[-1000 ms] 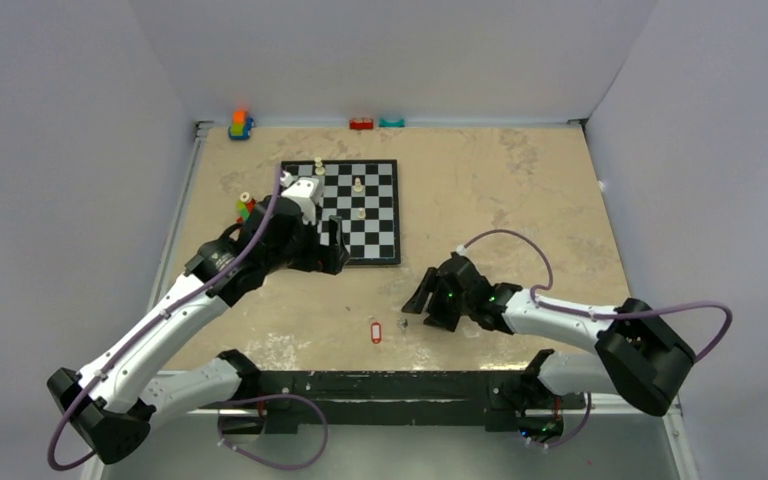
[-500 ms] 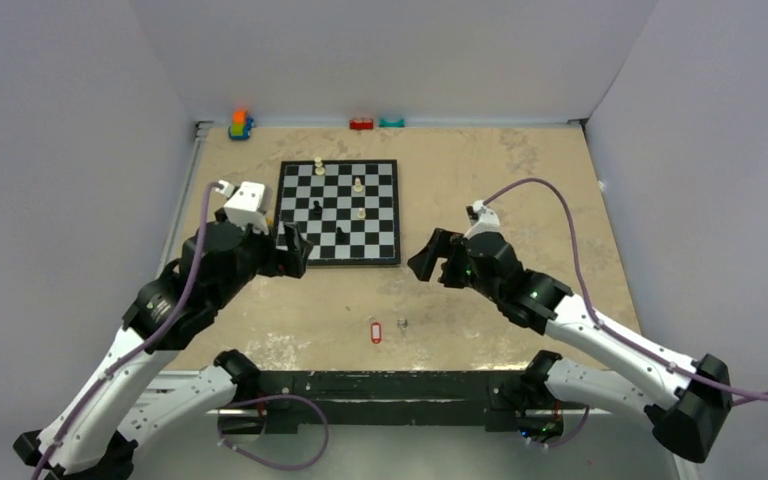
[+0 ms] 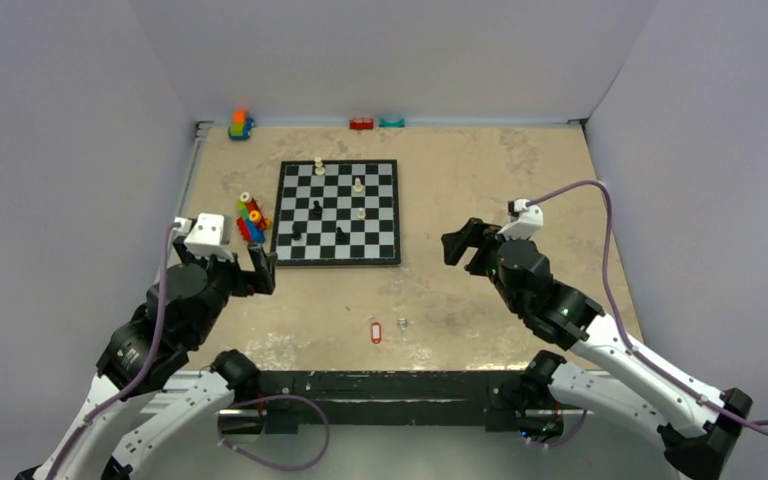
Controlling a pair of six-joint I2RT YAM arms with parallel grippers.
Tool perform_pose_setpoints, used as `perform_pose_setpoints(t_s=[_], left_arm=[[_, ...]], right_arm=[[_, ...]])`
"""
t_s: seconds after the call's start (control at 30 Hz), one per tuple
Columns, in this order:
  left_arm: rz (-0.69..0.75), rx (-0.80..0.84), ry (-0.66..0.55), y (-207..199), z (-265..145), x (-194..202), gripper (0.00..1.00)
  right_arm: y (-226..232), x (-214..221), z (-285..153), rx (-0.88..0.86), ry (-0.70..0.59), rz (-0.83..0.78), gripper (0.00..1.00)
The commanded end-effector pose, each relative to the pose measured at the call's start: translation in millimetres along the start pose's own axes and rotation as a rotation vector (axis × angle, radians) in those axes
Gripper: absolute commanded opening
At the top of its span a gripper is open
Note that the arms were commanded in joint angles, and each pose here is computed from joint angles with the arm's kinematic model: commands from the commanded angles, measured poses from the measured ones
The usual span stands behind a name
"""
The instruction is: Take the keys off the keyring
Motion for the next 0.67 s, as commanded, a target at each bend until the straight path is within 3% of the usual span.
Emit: perform_pose_setpoints(t_s=[0.0, 0.23, 0.63], left_arm=[[0.020, -0.049, -0.001, 6, 1, 7, 1.00], [0.027, -0.044, 0.018, 4, 5, 9, 1.00], [0.022, -0.042, 0.003, 5, 4, 10, 1.00]], right_arm=[[-3, -20, -7, 0.051, -0.123, -0.004, 0.90], [-1, -27, -14, -0.021, -0.156, -0.019, 0.90], [-7, -28, -20, 0.044, -0.137, -0.007, 0.89]])
Point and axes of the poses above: each gripper's point midway between its finger pads, its own z axis out along the fingers, its own y axis along the line the jaws close on, x = y × z, the point moved 10 cm from there along -z, back along the fingers, and after that the axes turned 1 degree about -z, right-handed, at the moved point
